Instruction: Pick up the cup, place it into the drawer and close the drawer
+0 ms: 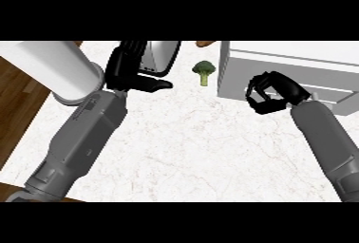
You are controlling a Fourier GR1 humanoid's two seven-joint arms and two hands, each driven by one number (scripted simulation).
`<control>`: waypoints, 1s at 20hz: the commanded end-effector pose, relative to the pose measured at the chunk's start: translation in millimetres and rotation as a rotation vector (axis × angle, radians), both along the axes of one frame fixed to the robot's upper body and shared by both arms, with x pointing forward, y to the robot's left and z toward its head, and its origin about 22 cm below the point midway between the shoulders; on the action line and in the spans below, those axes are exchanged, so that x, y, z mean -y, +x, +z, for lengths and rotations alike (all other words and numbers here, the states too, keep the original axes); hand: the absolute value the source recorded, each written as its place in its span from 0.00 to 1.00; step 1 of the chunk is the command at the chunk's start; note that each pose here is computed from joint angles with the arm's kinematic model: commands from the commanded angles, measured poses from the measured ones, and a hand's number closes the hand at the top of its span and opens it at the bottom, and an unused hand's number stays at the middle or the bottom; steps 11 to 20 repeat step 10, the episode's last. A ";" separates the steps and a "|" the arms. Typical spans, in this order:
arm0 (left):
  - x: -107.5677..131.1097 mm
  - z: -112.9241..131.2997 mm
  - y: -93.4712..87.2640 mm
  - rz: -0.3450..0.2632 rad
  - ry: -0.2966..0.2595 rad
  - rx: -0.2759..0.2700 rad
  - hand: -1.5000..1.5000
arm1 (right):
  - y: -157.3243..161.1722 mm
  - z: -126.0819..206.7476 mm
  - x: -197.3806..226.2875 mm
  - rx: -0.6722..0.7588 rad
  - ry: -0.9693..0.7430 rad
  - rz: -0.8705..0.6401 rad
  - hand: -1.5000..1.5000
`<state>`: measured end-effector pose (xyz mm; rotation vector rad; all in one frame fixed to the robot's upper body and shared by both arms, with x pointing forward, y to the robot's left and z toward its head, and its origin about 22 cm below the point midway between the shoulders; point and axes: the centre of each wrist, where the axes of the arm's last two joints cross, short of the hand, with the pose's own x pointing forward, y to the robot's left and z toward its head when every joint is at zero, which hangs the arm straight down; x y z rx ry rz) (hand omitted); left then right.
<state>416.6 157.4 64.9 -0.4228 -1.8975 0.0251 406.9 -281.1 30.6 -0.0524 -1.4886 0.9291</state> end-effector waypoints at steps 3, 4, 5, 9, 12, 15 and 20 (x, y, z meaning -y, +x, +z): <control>-3.2 -2.8 -3.5 -0.036 -0.013 -0.005 0.00 | 31.1 87.5 29.5 0.195 -0.024 -0.184 1.00; -8.7 -9.2 -6.0 -0.022 -0.011 -0.013 0.00 | 29.3 87.0 33.7 0.200 -0.014 -0.181 1.00; -3.8 -11.4 -7.2 -0.035 -0.014 -0.028 0.00 | 31.2 95.8 33.7 0.203 -0.016 -0.183 1.00; -8.5 -5.2 -5.4 -0.040 -0.021 -0.016 0.00 | 27.4 99.1 45.1 0.193 -0.013 -0.176 1.00; -11.8 -11.6 -8.6 -0.036 -0.016 -0.021 0.00 | 25.5 93.7 45.8 0.190 0.004 -0.173 1.00; -11.8 -11.6 -8.6 -0.036 -0.016 -0.021 0.00 | 25.5 93.7 45.8 0.190 0.004 -0.173 1.00; -11.8 -11.6 -8.6 -0.036 -0.016 -0.021 0.00 | 25.5 93.7 45.8 0.190 0.004 -0.173 1.00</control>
